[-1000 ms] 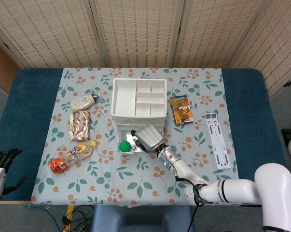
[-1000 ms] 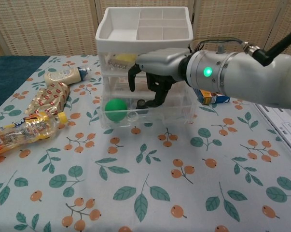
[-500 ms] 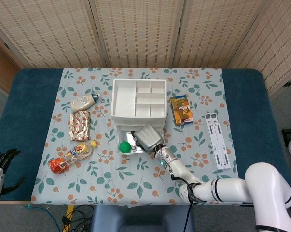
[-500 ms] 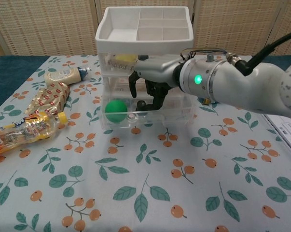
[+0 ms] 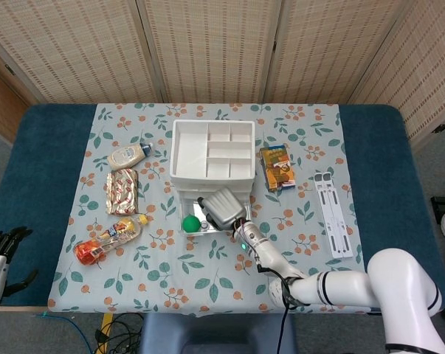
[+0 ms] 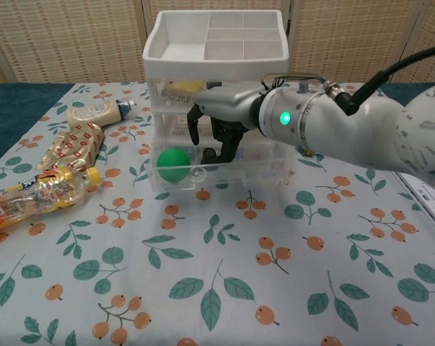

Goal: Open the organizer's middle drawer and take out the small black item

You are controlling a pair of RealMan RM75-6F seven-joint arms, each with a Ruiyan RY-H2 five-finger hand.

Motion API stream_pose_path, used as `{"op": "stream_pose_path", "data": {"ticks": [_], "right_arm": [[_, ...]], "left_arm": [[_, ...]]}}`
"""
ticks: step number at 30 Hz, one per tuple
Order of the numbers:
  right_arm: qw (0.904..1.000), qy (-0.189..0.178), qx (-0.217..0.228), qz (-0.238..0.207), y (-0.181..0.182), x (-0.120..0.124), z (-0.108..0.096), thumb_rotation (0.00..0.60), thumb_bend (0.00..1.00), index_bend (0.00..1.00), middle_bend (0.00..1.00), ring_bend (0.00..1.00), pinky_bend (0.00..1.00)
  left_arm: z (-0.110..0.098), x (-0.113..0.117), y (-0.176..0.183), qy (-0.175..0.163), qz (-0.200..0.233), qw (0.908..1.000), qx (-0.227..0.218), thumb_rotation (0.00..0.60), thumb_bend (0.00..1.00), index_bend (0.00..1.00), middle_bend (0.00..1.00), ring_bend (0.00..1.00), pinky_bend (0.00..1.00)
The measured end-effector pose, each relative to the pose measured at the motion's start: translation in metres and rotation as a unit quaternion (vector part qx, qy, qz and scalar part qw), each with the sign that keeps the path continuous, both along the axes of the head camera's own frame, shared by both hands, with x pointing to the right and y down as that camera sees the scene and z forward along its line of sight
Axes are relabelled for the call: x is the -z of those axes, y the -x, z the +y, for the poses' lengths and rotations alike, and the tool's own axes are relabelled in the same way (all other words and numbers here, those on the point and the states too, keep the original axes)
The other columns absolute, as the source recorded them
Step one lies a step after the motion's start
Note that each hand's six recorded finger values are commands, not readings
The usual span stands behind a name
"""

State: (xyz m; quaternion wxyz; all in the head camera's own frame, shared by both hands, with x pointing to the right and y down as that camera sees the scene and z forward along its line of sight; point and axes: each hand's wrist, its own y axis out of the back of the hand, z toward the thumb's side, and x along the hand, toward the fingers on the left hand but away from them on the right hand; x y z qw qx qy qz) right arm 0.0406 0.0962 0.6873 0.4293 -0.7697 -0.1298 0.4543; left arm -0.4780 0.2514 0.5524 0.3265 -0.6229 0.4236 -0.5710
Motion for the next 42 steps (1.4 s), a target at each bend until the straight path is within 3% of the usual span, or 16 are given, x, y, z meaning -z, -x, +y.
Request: {"op": "stream_pose_path", "data": {"ticks": [21, 27, 31, 42], "right_arm": [[1.0000, -0.004, -0.009, -0.001, 0.004, -0.009, -0.003, 0.600, 0.32, 0.50, 0.97, 1.00, 1.00], [1.0000, -0.004, -0.008, -0.002, 0.004, -0.009, -0.002, 0.600, 0.37, 0.51, 0.97, 1.00, 1.00], [0.9999, -0.004, -0.008, -0.007, 0.005, -0.006, -0.001, 0.600, 0.44, 0.52, 0.97, 1.00, 1.00], [0.9990, -0.006, -0.025, -0.037, -0.001, 0.016, -0.007, 0.600, 0.45, 0.52, 0.97, 1.00, 1.00]], "left_arm": [[-0.001, -0.002, -0.001, 0.001, 0.000, 1.0000, -0.001, 0.600, 0.22, 0.19, 0.18, 0.19, 0.12], [0.000, -0.002, 0.000, 0.002, 0.000, 1.0000, 0.000, 0.600, 0.22, 0.19, 0.18, 0.19, 0.12], [0.000, -0.002, 0.000, 0.001, 0.000, 1.0000, 0.001, 0.600, 0.22, 0.19, 0.18, 0.19, 0.12], [0.000, 0.000, 0.001, -0.001, 0.000, 1.0000, 0.000, 0.600, 0.22, 0.19, 0.18, 0.19, 0.12]]}}
